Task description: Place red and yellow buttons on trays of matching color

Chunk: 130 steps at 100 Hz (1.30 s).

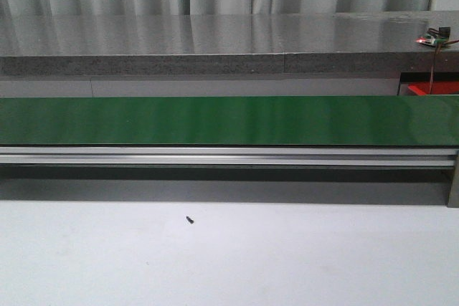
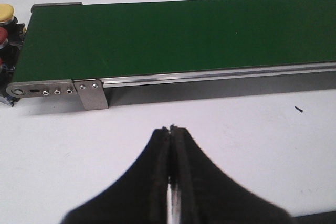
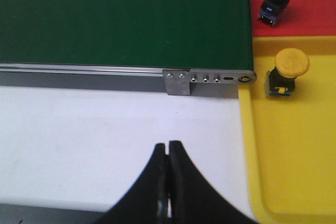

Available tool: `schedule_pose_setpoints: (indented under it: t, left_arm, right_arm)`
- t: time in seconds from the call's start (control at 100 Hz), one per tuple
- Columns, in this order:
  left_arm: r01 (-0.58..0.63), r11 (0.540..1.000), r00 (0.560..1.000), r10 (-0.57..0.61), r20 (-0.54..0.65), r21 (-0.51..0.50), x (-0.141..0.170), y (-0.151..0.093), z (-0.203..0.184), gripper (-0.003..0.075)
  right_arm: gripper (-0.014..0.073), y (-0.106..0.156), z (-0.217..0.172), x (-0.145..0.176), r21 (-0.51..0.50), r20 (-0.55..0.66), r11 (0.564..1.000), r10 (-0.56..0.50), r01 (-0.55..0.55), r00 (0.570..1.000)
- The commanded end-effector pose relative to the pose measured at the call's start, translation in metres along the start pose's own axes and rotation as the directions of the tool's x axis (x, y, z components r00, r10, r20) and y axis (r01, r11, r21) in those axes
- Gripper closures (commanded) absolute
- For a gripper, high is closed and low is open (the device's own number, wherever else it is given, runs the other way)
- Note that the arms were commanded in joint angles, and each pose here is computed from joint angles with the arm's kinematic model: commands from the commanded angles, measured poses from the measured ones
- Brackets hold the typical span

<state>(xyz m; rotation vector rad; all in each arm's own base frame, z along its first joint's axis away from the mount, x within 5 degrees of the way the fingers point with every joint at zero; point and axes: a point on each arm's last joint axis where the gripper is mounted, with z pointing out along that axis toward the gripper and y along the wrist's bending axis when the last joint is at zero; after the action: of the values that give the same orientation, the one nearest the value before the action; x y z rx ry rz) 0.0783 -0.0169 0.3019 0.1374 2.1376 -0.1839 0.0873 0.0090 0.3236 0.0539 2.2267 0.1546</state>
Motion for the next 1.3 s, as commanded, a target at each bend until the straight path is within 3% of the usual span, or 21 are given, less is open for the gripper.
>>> schedule_pose_setpoints:
  t: [0.0, 0.42, 0.7, 0.91, 1.07, 1.29]
  left_arm:
    - [0.007, 1.0, 0.995, -0.008, 0.097, 0.007, -0.013, -0.001, -0.003, 0.074]
    - [0.042, 0.999, 0.992, -0.041, 0.122, -0.008, -0.019, 0.001, -0.001, 0.074]
    - [0.111, 0.981, 0.991, -0.098, 0.092, -0.156, -0.046, 0.019, 0.017, 0.074]
    - [0.115, 0.975, 0.99, -0.098, 0.097, -0.188, -0.067, 0.028, 0.041, 0.074]
    - [0.206, 0.942, 0.978, -0.189, 0.087, -0.265, -0.078, 0.051, 0.057, 0.074]
    - [0.342, 0.856, 0.94, -0.316, 0.129, -0.388, -0.086, 0.094, 0.065, 0.074]
  right_arm:
    - [0.0663, 0.001, -0.005, -0.012, -0.007, 0.089, 1.0, -0.01, 0.011, 0.996]
    - [0.0663, 0.001, -0.005, -0.012, -0.007, 0.089, 1.0, -0.01, 0.011, 0.996]
    - [0.0663, 0.001, -0.005, -0.012, -0.007, 0.089, 1.0, -0.01, 0.011, 0.996]
    - [0.0663, 0.001, -0.005, -0.012, -0.007, 0.089, 1.0, -0.01, 0.011, 0.996]
    - [0.0663, 0.001, -0.005, -0.012, -0.007, 0.089, 1.0, -0.01, 0.011, 0.996]
    - [0.0663, 0.001, -0.005, -0.012, -0.007, 0.089, 1.0, -0.01, 0.011, 0.996]
